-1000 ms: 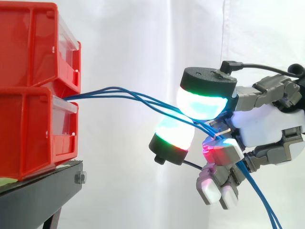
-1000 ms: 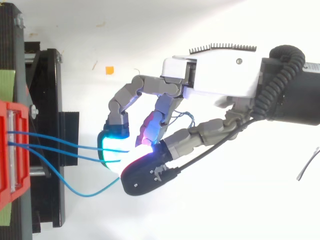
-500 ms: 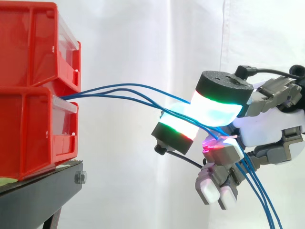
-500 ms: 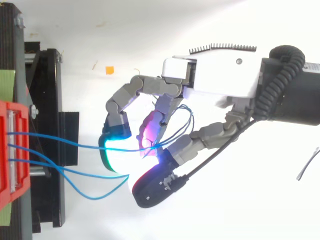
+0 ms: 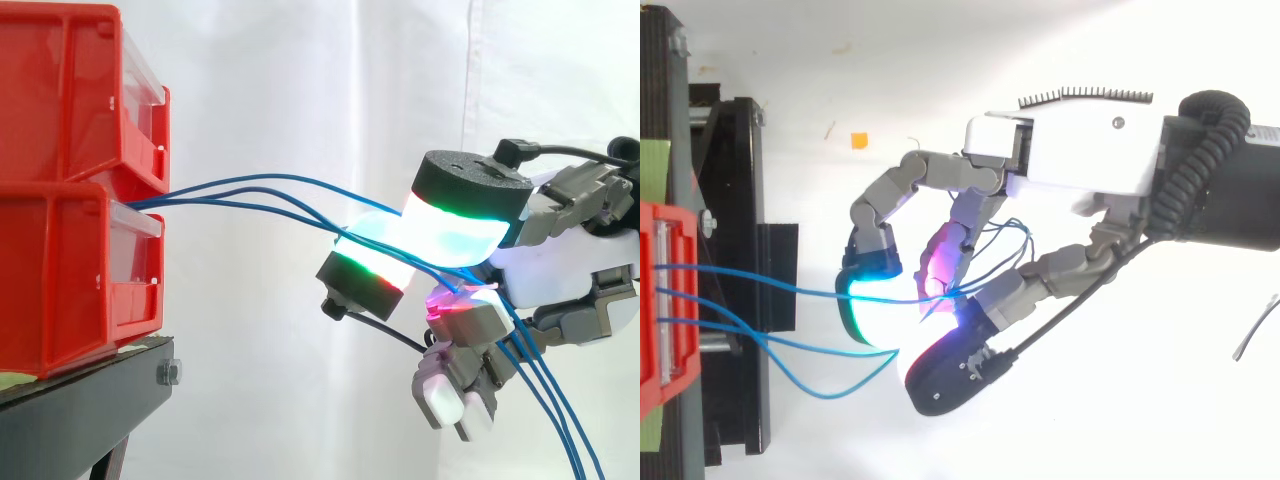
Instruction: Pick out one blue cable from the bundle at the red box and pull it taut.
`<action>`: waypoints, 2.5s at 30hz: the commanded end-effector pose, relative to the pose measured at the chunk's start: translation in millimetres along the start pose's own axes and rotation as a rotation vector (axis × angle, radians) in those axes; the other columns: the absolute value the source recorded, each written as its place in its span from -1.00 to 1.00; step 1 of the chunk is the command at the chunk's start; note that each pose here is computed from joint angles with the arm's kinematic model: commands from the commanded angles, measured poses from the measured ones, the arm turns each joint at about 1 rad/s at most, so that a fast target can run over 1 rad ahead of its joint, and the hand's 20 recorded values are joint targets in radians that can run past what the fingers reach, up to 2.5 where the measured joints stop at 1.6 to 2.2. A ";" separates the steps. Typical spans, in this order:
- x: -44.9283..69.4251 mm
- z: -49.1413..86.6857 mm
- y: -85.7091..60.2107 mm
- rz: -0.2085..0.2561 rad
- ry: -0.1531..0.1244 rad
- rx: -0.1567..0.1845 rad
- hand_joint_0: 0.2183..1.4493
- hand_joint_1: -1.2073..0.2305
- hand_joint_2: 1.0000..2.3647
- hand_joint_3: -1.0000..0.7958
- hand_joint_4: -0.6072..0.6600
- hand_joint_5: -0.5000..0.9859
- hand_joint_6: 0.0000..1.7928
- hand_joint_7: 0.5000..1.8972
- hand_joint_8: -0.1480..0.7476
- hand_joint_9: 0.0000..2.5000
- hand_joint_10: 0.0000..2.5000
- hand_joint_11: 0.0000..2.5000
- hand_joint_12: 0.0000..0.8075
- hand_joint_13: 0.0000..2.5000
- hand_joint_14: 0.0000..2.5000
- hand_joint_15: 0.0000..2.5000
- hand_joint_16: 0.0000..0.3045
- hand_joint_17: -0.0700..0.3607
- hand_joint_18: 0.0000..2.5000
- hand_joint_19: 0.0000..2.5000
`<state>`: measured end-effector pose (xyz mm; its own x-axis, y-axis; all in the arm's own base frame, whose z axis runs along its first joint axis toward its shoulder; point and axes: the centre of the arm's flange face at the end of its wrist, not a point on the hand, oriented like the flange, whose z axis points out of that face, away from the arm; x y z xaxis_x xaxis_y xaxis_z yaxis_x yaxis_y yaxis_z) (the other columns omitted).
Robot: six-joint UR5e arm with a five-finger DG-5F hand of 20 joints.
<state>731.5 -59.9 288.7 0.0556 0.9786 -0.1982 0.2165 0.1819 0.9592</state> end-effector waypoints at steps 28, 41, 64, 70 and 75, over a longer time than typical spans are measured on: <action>0.0 0.0 0.0 0.015 0.000 0.000 -0.31 -0.57 -1.00 -0.44 -0.06 -0.55 0.07 -0.50 -0.14 -0.05 -0.98 -0.25 -0.18 -0.30 -0.99 -0.64 -0.72 -0.22 -0.30 -0.64; 0.0 0.0 0.0 0.015 0.000 0.000 -0.52 -0.28 -1.00 -0.44 0.01 -0.53 0.02 -0.54 -0.07 0.00 -0.98 -0.28 -0.11 -0.28 -0.99 -0.64 -0.68 -0.17 -0.29 -0.62; -0.2 -0.4 1.0 0.016 0.000 -0.001 -0.39 0.15 -1.00 -0.44 -0.07 -0.52 -0.02 -0.38 -0.18 -0.16 -0.98 -0.43 -0.15 -0.28 -0.99 -0.61 -0.69 -0.18 -0.36 -0.52; 0.0 0.0 0.0 0.015 0.000 0.000 -0.35 0.09 -0.99 -0.33 -0.05 -0.52 -0.02 -0.37 -0.14 -0.16 -0.98 -0.44 -0.14 -0.27 -0.99 -0.61 -0.69 -0.18 -0.37 -0.51; 0.0 0.0 0.0 0.015 0.000 0.000 -0.36 0.02 -0.98 -0.22 -0.03 -0.50 -0.02 -0.35 -0.11 -0.15 -0.98 -0.44 -0.12 -0.27 -0.99 -0.61 -0.69 -0.18 -0.36 -0.51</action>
<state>731.5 -59.9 288.8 0.0589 0.9813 -0.1834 0.2155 0.1669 0.9621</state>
